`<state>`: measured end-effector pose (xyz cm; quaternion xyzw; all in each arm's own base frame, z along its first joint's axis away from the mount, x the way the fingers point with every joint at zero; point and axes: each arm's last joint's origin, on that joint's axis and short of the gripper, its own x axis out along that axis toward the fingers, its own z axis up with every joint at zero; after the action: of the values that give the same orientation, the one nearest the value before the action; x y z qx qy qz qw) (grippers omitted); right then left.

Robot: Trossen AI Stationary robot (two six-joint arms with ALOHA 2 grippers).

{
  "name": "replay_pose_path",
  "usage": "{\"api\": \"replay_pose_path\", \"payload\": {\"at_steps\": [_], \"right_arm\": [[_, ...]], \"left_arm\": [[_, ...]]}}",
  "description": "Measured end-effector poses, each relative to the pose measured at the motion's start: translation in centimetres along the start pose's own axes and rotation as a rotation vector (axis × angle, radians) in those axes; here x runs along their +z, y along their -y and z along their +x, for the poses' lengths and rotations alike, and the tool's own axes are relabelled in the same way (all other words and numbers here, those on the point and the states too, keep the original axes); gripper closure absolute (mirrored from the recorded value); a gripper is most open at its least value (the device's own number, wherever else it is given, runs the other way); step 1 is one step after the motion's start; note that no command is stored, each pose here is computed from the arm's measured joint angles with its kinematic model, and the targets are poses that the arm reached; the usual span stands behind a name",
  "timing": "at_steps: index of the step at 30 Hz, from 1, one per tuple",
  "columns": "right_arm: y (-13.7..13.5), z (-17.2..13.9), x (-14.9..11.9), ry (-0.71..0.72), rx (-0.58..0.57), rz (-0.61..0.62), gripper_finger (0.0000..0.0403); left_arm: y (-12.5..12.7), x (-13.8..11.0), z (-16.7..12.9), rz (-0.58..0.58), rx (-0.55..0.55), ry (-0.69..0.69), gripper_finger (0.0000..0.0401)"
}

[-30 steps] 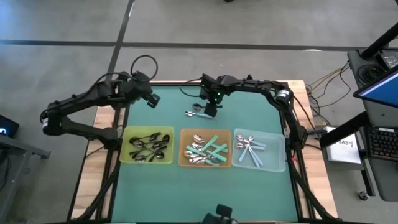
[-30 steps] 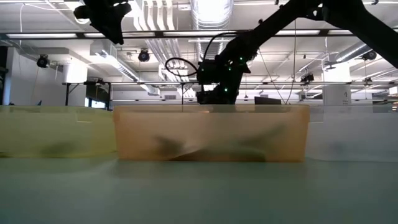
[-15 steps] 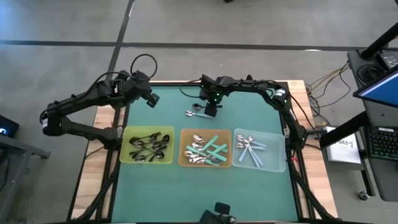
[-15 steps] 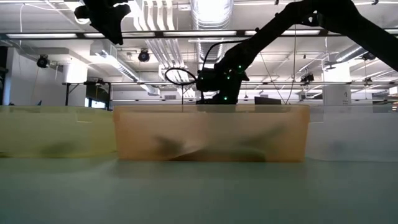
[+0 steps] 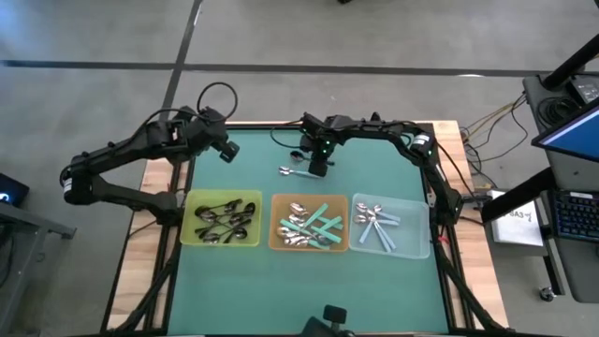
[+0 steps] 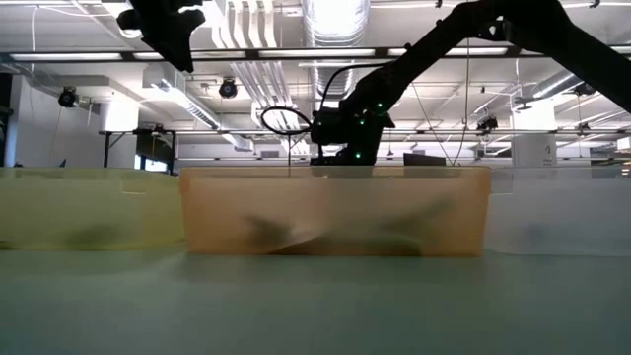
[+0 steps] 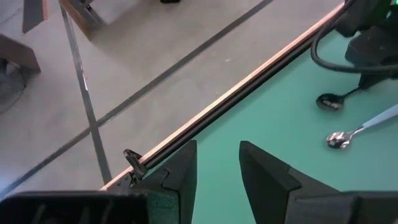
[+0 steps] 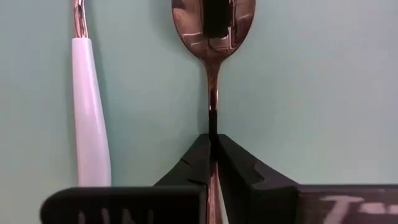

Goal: Sort silverware by color (type)
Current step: Put the black spoon into the yellow bin

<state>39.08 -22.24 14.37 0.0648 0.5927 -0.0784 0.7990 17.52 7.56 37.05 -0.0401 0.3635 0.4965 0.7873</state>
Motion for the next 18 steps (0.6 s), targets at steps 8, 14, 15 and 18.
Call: {"api": "replay_pose_path", "payload": {"at_steps": [8, 14, 15, 18], "right_arm": [[-0.2, -3.9, 0.4, 0.079, -0.026, 0.029, 0.0393], [-0.6, -7.4, 1.4, 0.223, -0.049, 0.08, 0.0393], [-0.7, -8.0, 1.7, 0.262, -0.053, 0.087, 0.0393], [-1.4, -10.3, 2.8, 0.391, -0.065, 0.094, 0.0394]], "left_arm": [[1.3, -3.1, 2.4, 0.007, -0.042, -0.007, 0.0298], [3.8, -5.4, 5.5, -0.175, -0.296, 0.205, 0.0298], [4.3, -5.8, 6.0, -0.2, -0.335, 0.254, 0.0298], [5.2, -6.8, 7.3, -0.283, -0.413, 0.38, 0.0298]]}}
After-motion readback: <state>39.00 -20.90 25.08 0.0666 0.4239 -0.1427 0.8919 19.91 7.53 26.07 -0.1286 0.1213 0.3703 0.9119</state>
